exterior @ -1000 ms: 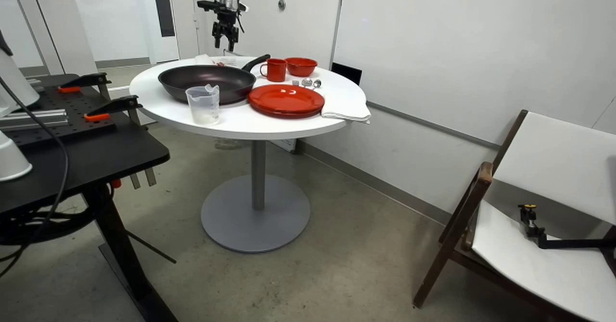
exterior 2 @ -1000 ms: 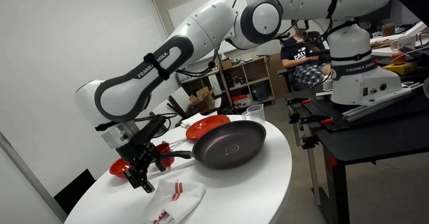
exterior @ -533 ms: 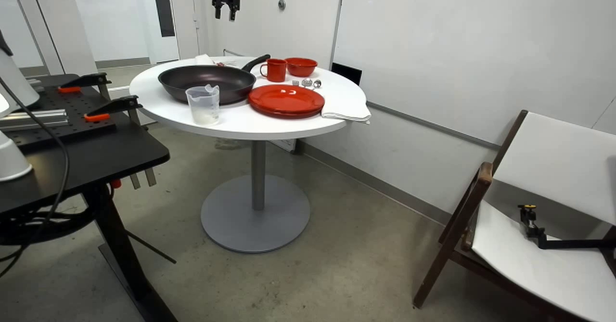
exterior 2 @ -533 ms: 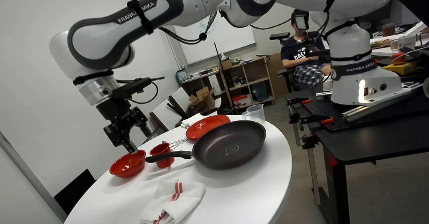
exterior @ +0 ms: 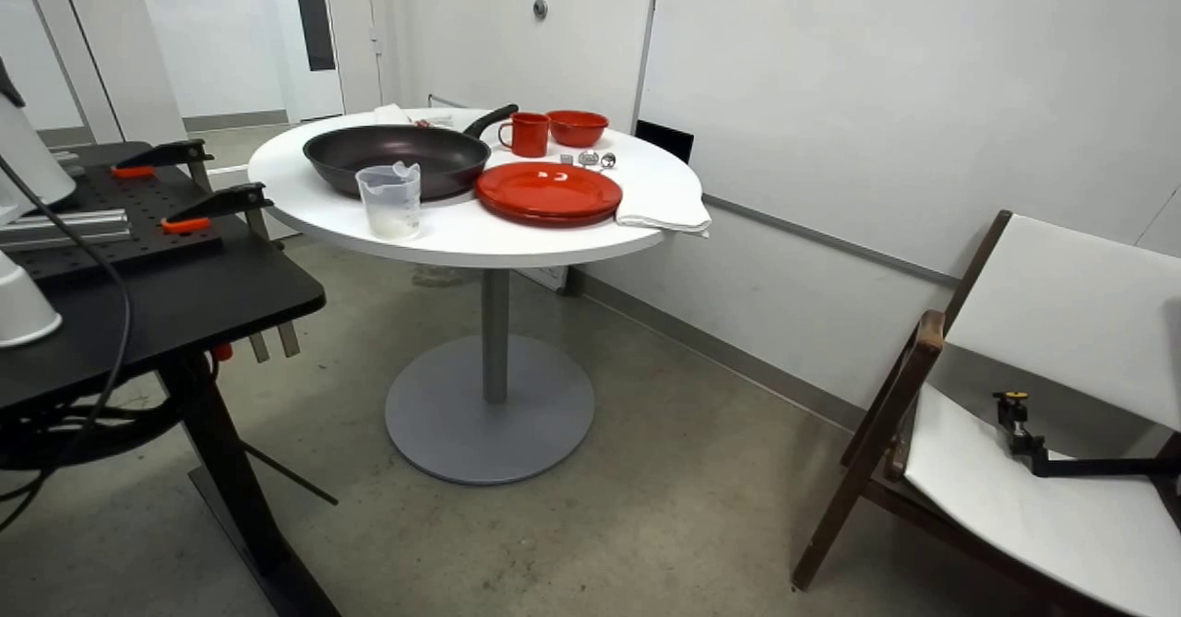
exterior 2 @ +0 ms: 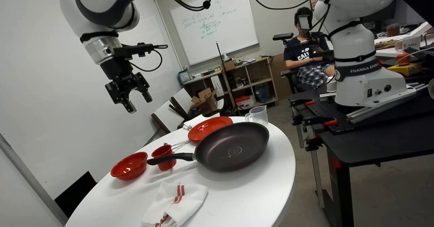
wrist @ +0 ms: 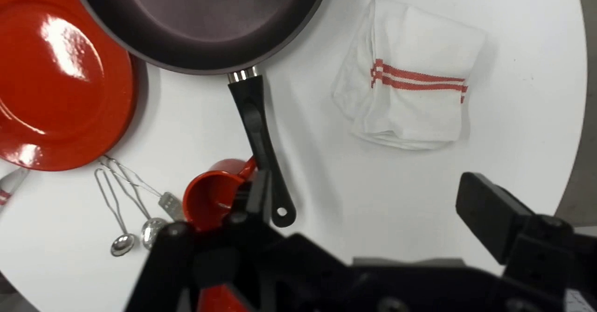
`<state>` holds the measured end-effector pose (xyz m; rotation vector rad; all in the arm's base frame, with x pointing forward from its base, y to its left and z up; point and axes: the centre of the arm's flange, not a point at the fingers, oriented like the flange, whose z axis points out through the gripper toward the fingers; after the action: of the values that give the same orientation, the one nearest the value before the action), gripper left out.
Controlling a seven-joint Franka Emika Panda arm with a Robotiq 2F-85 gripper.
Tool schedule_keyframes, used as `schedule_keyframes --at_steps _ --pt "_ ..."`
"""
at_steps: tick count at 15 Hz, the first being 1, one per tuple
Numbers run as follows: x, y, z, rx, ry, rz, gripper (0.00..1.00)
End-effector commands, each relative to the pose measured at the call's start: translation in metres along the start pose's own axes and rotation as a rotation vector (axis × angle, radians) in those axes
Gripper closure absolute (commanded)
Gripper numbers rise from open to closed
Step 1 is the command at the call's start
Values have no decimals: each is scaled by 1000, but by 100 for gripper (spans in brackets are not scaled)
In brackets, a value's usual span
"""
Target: Use the towel to clean the pan
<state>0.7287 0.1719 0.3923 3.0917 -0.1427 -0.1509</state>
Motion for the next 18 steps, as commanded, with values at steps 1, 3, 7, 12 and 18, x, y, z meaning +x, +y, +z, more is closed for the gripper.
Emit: schedule_keyframes --at_steps 1,3,7,12,18 --pt "-66 50 -13 32 25 94 0" --pt "-75 68 -25 36 33 133 0" --pt "-100 98 -42 50 48 184 0" --pt "-68 98 -62 29 32 176 0" --pt "-76 100 -58 30 28 177 0"
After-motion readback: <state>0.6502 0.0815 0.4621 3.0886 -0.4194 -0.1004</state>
